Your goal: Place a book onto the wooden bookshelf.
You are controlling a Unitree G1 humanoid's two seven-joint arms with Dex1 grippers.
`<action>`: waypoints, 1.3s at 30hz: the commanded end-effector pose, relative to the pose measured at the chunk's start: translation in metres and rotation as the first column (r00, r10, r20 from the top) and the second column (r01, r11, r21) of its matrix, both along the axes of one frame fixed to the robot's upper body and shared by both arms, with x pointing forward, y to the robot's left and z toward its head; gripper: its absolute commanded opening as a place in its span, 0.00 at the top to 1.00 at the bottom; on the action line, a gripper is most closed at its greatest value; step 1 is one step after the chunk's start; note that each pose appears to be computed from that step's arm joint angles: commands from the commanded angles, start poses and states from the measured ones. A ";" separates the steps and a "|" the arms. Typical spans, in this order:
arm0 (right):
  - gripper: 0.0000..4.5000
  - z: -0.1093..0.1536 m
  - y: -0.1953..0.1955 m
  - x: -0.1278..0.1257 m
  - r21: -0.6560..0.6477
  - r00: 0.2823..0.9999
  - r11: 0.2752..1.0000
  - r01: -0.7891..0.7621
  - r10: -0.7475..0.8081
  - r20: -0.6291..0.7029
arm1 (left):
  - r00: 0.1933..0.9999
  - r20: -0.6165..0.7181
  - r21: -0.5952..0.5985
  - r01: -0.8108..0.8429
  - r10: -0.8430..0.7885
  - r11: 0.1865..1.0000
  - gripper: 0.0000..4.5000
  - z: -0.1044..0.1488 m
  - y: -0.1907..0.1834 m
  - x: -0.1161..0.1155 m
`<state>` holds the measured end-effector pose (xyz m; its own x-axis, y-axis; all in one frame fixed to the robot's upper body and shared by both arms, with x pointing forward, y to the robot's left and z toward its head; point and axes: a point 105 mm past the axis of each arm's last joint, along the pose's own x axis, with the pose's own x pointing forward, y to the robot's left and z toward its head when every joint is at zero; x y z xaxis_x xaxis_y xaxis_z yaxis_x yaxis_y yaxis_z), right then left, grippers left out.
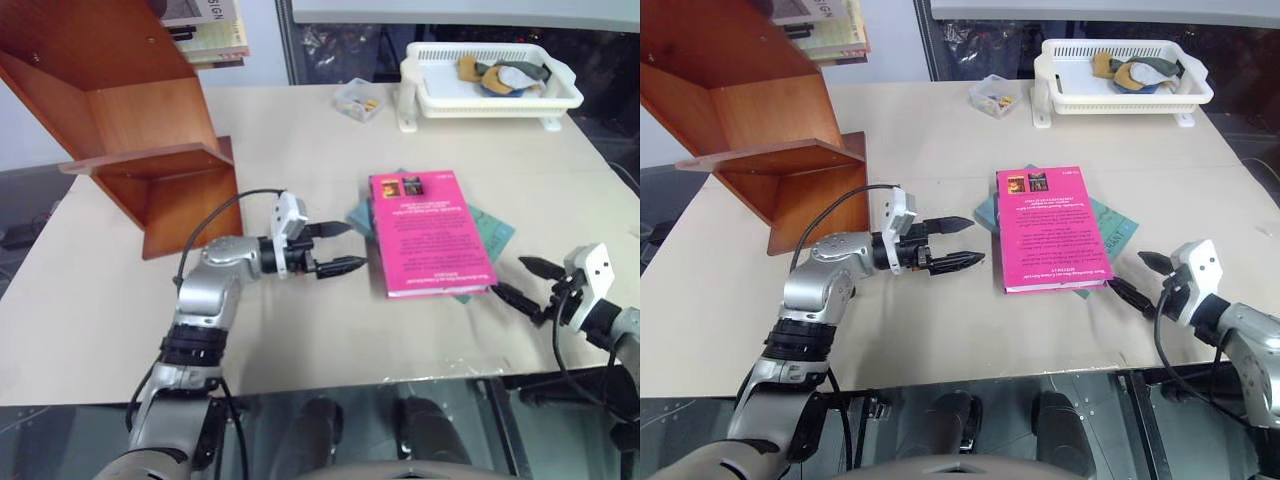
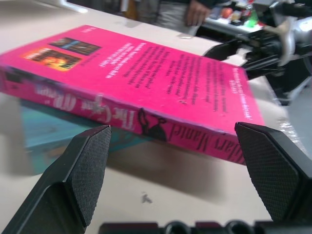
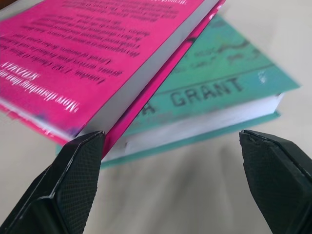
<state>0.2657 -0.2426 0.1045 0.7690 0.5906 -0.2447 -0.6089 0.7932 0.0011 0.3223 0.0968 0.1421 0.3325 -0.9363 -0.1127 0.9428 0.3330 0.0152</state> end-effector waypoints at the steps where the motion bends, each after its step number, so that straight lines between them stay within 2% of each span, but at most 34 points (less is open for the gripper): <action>1: 0.00 0.014 0.010 -0.014 0.024 0.994 0.994 -0.106 0.106 -0.001 | 0.997 0.077 0.027 0.000 -0.002 1.000 0.01 0.012 0.003 -0.010; 4: 0.00 0.014 0.013 -0.016 0.020 0.992 0.991 -0.129 0.129 -0.014 | 0.998 0.064 0.044 -0.025 0.022 0.999 0.01 0.007 0.010 -0.014; 9: 0.00 0.005 0.014 0.003 -0.045 0.997 0.996 -0.074 0.075 0.009 | 0.997 0.064 0.045 -0.051 0.048 0.998 0.01 0.006 0.013 -0.014; 13: 0.00 0.002 0.019 0.010 -0.045 0.997 0.997 -0.070 0.070 0.011 | 0.996 0.068 0.046 -0.062 0.059 0.997 0.01 0.007 0.014 -0.014; 21: 0.00 -0.002 -0.005 0.027 -0.118 0.997 0.991 0.057 -0.051 0.052 | 0.995 0.066 0.060 -0.078 0.074 0.995 0.01 0.006 0.018 -0.016; 28: 0.00 -0.004 -0.019 0.031 -0.160 0.994 0.981 0.109 -0.103 0.046 | 0.994 0.062 0.068 -0.092 0.088 0.993 0.01 0.003 0.019 -0.016; 31: 0.00 0.005 -0.026 0.031 -0.164 0.992 0.980 0.114 -0.103 0.074 | 0.994 0.062 0.068 -0.097 0.093 0.993 0.01 0.002 0.020 -0.016; 34: 0.00 0.029 -0.018 0.024 -0.103 0.994 0.994 0.026 -0.015 0.104 | 0.993 0.063 0.071 -0.102 0.097 0.992 0.01 0.002 0.021 -0.016; 39: 0.00 0.048 -0.028 0.015 -0.163 0.996 0.986 -0.036 0.050 0.079 | 0.992 0.066 0.073 -0.110 0.105 0.991 0.01 0.003 0.023 -0.015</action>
